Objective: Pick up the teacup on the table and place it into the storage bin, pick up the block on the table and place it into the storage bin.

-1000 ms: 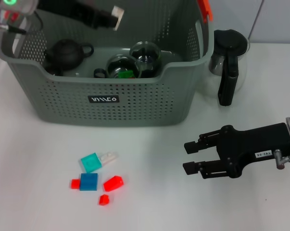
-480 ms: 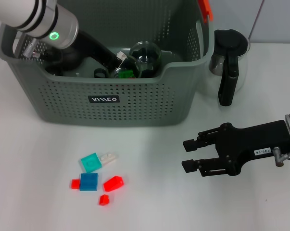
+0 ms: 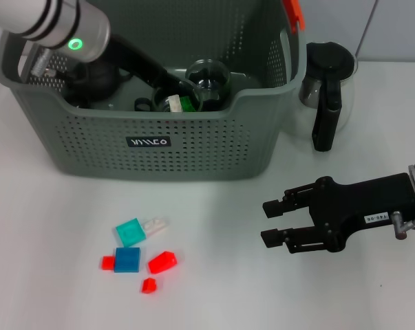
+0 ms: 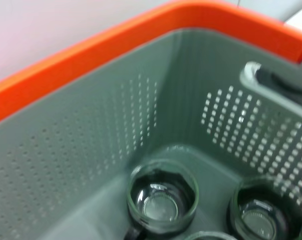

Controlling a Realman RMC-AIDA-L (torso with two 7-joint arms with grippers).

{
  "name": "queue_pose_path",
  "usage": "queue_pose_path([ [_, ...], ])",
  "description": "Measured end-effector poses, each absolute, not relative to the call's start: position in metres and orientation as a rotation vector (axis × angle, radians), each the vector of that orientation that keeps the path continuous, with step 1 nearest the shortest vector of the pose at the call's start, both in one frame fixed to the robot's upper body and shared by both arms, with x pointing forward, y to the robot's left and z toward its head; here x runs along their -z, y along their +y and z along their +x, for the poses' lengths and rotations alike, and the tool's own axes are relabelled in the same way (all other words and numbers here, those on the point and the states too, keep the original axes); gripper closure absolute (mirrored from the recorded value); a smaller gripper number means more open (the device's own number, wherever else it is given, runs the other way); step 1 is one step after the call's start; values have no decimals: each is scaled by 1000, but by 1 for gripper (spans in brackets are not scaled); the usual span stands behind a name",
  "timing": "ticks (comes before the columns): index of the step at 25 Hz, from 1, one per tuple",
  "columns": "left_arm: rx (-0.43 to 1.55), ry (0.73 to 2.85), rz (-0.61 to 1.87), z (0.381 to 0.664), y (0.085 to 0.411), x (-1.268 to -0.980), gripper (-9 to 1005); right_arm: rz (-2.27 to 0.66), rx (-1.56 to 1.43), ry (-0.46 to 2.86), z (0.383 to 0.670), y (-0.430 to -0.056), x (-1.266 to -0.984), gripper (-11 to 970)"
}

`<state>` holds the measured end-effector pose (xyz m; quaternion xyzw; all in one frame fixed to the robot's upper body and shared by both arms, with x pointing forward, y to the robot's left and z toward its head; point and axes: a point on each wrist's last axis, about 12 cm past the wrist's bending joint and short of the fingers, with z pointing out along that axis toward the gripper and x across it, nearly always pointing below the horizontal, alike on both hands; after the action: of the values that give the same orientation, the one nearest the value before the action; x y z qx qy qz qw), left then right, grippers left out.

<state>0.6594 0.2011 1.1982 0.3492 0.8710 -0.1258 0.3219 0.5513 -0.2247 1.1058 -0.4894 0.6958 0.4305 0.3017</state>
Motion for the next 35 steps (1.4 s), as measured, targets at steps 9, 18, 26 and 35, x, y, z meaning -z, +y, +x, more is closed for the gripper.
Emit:
queue_pose_path([
  [9, 666, 2061, 726, 609, 251, -1254, 410, -1303, -1143, 1841, 552, -224, -1107, 396],
  [18, 884, 1984, 684, 537, 304, -1249, 338, -1302, -1145, 1842, 552, -224, -1107, 397],
  [26, 982, 2146, 849, 510, 296, -1197, 344, -1307, -1153, 1838, 552, -222, -1107, 397],
  [35, 861, 2366, 1079, 514, 261, -1165, 350, -1303, -1151, 1839, 552, -222, -1107, 397],
])
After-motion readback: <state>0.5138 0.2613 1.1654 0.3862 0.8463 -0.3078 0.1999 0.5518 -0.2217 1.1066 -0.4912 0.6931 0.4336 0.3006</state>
